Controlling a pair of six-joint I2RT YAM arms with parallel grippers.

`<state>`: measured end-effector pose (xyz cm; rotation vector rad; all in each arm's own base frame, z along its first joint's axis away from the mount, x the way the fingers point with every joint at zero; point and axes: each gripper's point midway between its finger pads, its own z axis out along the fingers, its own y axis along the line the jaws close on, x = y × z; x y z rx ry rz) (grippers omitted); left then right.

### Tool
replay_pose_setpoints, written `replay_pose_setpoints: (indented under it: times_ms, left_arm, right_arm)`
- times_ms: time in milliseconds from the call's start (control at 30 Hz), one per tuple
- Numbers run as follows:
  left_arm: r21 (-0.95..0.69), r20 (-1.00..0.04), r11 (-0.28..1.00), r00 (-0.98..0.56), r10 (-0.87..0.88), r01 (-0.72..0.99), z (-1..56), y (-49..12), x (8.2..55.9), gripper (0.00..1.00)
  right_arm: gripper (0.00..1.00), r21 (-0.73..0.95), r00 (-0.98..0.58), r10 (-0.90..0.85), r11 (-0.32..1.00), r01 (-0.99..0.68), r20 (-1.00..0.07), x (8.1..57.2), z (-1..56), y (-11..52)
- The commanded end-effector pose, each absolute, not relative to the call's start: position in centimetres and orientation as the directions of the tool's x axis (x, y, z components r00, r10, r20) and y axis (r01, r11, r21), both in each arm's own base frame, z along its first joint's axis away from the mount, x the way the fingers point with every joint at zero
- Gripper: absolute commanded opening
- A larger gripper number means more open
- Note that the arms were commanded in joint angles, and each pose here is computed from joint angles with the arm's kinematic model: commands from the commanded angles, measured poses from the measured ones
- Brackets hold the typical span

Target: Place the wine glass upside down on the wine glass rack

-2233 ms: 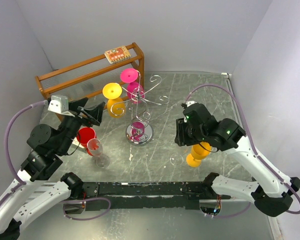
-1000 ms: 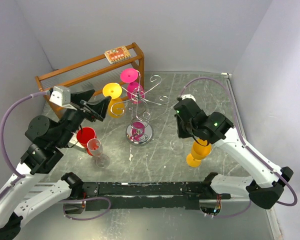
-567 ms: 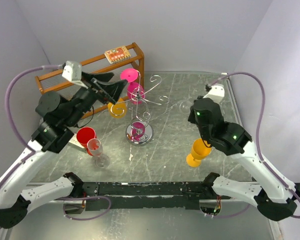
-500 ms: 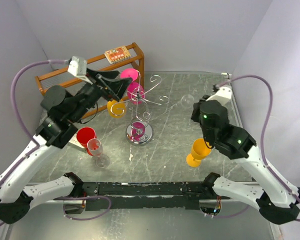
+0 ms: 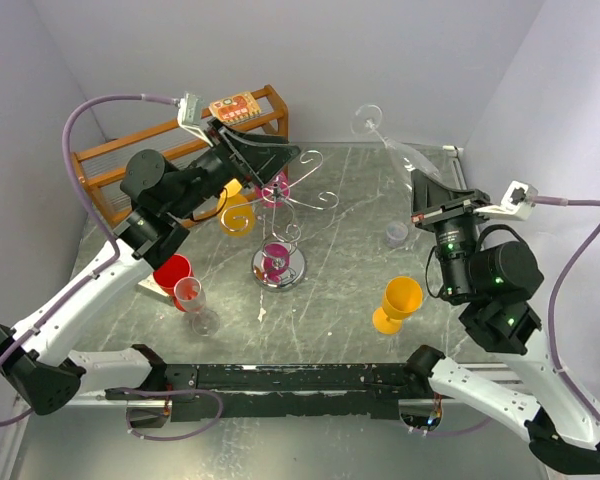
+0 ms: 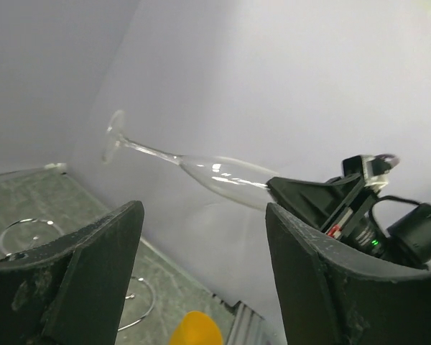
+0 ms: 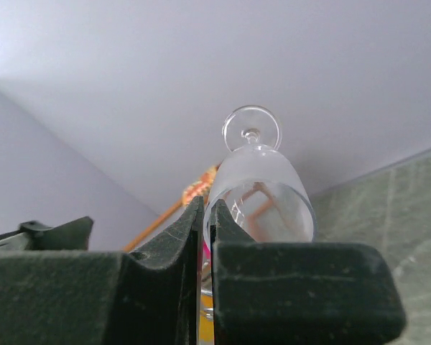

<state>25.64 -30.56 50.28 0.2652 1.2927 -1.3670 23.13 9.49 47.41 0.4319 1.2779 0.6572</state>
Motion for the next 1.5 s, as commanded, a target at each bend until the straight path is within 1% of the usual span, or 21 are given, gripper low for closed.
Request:
replay_pose_setpoints:
  times_ms: [0,100,200,300,567,733,867,1000,1067,1200,1267,1367,1467]
  left_arm:
    - [-0.534,-0.693,0.125,-0.348,-0.631,0.836,53.8,-30.8,23.9,0.79]
    - [-0.583,-0.66,0.088,-0.407,-0.631,0.808,53.4,-32.0,24.7,0.8]
    - [-0.61,-0.659,0.118,-0.418,-0.626,0.784,53.4,-33.5,25.8,0.82]
    - [-0.645,-0.634,0.136,-0.428,-0.644,0.752,53.0,-34.4,27.5,0.82]
    - [-0.728,-0.515,0.116,-0.428,-0.742,0.675,53.1,-34.6,30.7,0.82]
    - [-0.773,-0.42,0.086,-0.406,-0.811,0.628,52.8,-33.2,31.7,0.81]
    - [-0.8,-0.36,0.063,-0.393,-0.846,0.597,52.6,-32.4,32.2,0.75]
    - [-0.809,-0.32,0.024,-0.405,-0.857,0.588,52.8,-32.1,32.0,0.62]
    - [-0.804,-0.316,0.009,-0.413,-0.855,0.595,52.9,-32.1,31.8,0.54]
    - [-0.794,-0.335,-0.003,-0.443,-0.832,0.607,52.8,-32.7,31.3,0.43]
    - [-0.79,-0.349,-0.009,-0.462,-0.815,0.613,52.8,-33.1,30.8,0.42]
    - [-0.775,-0.364,-0.025,-0.478,-0.799,0.632,53.0,-33.2,30.1,0.44]
    - [-0.748,-0.397,-0.034,-0.489,-0.777,0.663,53.6,-33.5,29.1,0.44]
  right_arm:
    - [0.0,0.684,0.171,0.778,0.618,-0.389,-0.605,21.9,50.7,10.7]
    - [0.0,0.685,0.158,0.811,0.566,-0.458,-0.564,21.3,51.5,11.4]
    - [0.0,0.68,0.141,0.841,0.511,-0.526,-0.523,20.7,52.7,12.1]
    - [0.0,0.685,0.1,0.859,0.466,-0.56,-0.502,20.7,52.3,13.2]
    - [0.0,0.683,0.001,0.89,0.351,-0.641,-0.456,20.0,52.4,15.5]
    - [0.0,0.675,-0.034,0.887,0.325,-0.662,-0.461,20.0,52.4,16.6]
    - [0.0,0.674,-0.059,0.884,0.309,-0.672,-0.464,20.0,52.1,17.2]
    - [0.0,0.681,-0.09,0.884,0.283,-0.676,-0.458,20.0,51.5,17.8]
    - [0.0,0.685,-0.104,0.884,0.274,-0.675,-0.456,20.0,51.2,18.1]
    - [0.0,0.693,-0.119,0.881,0.269,-0.669,-0.457,20.3,50.7,18.6]
    - [0.0,0.693,-0.122,0.88,0.269,-0.669,-0.46,20.4,50.7,18.7]
    - [0.0,0.699,-0.122,0.881,0.272,-0.661,-0.457,20.7,50.5,18.8]
    - [0.0,0.737,-0.126,0.886,0.283,-0.614,-0.446,21.7,49.8,18.8]
